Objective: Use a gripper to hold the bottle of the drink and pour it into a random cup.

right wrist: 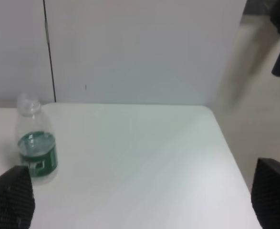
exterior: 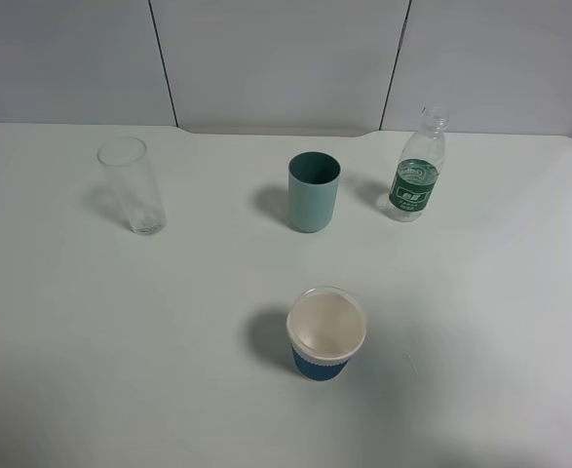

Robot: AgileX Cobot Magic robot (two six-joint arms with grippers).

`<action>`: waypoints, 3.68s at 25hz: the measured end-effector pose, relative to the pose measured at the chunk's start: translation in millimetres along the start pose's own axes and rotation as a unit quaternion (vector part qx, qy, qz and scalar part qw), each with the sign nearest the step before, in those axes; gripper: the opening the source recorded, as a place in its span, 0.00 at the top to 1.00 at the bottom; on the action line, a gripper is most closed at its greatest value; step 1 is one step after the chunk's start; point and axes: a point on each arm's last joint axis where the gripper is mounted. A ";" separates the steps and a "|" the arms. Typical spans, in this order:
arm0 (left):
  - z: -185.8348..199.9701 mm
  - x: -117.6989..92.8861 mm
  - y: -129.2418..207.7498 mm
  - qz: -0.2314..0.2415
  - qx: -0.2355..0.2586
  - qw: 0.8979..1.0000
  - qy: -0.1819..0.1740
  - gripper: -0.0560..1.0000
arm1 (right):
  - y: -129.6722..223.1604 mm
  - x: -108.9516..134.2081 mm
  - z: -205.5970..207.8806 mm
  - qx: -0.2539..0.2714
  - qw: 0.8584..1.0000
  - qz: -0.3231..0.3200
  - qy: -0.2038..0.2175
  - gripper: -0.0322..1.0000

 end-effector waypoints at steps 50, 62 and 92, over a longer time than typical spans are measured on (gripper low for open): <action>0.0 0.0 0.0 0.000 0.000 1.000 0.000 0.02 | 65.2 -11.7 -14.7 0.144 0.989 0.009 0.022 0.14; 0.0 0.0 0.0 0.000 0.000 1.000 0.000 0.02 | 65.2 -11.7 -14.7 0.144 0.989 0.008 0.022 0.14; 0.0 0.2 0.0 -0.001 0.000 1.000 -0.001 0.02 | 65.2 -11.7 -14.7 0.144 0.989 0.005 0.023 0.14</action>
Point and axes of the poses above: a point on each arm's last joint axis where the gripper is mounted, z pointing back along that axis away from the gripper, x along the wrist's bending axis when the last joint is at zero, y = z × x, and after that the axes turned 9 degrees about -z, right-handed
